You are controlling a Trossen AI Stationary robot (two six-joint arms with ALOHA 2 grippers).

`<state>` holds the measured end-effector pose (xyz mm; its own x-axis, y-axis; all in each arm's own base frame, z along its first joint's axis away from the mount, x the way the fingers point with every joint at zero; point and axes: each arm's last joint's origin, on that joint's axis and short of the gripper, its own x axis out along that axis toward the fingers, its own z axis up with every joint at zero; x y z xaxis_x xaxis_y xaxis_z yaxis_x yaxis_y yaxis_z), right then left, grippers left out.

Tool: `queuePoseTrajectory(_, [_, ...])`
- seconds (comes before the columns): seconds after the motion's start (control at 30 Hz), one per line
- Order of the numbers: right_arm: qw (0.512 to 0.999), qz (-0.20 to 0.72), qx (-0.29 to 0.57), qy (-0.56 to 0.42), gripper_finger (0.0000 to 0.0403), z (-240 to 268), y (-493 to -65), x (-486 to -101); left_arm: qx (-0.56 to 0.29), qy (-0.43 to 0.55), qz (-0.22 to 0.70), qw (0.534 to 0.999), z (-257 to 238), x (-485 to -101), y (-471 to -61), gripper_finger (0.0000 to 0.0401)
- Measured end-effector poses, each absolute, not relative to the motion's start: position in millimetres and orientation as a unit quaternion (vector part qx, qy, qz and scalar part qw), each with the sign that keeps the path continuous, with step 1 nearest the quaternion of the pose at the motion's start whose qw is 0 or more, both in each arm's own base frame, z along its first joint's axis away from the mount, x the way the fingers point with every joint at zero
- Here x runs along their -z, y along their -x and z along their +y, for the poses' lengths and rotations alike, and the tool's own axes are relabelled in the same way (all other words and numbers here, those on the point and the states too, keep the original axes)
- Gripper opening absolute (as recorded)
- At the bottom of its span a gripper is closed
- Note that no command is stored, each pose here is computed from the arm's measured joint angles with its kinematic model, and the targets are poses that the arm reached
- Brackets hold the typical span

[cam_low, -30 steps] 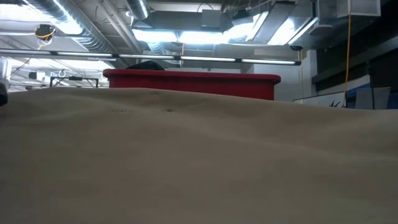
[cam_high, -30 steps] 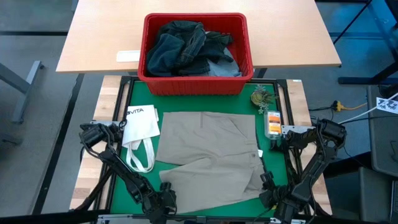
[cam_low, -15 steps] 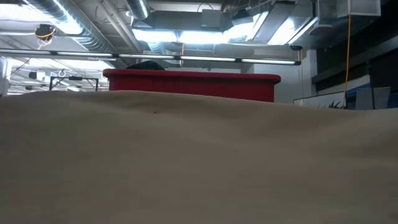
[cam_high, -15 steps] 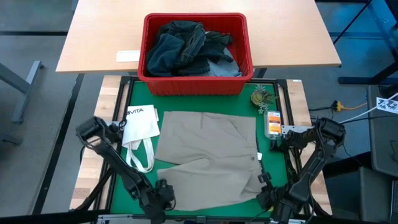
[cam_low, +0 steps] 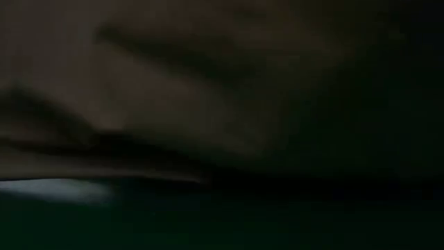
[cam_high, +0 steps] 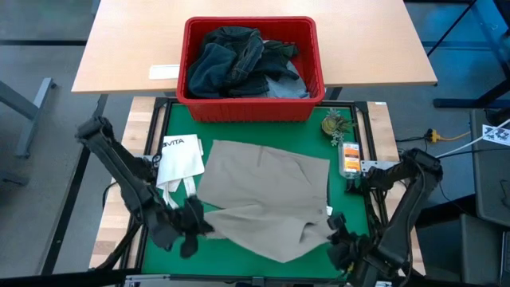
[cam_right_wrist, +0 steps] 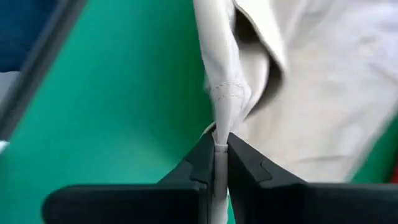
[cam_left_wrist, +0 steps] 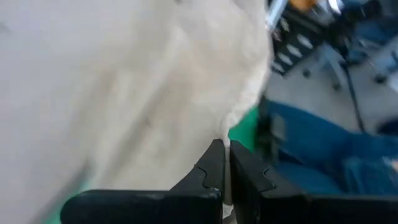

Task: Fold Laundry from Bin
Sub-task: Fold the gray shorts

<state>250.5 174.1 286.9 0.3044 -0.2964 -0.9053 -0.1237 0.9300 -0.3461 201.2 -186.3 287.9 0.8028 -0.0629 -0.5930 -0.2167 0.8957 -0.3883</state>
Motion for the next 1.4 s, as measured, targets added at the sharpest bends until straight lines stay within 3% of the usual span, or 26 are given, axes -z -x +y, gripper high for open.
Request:
queuePoseTrajectory(0.27, [0.764,0.606,0.113,0.191,0.0012,105,-275,-307,-0.157,0.175,0.270,0.934,-120,-315,-191,0.0004])
queuePoseTrajectory(0.57, [0.745,0.630,0.204,0.079,0.0016,1,-254,-317,-0.272,0.124,0.266,0.916,-58,-322,-202,0.0004])
queuePoseTrajectory(0.97, [0.714,0.657,0.240,-0.037,0.0023,-104,-226,-240,-0.396,0.097,0.337,0.849,20,-304,-222,0.0007])
queuePoseTrajectory(1.4, [0.687,0.643,0.321,-0.107,0.0025,-153,-194,-219,-0.473,0.066,0.461,0.748,72,-241,-258,0.0010])
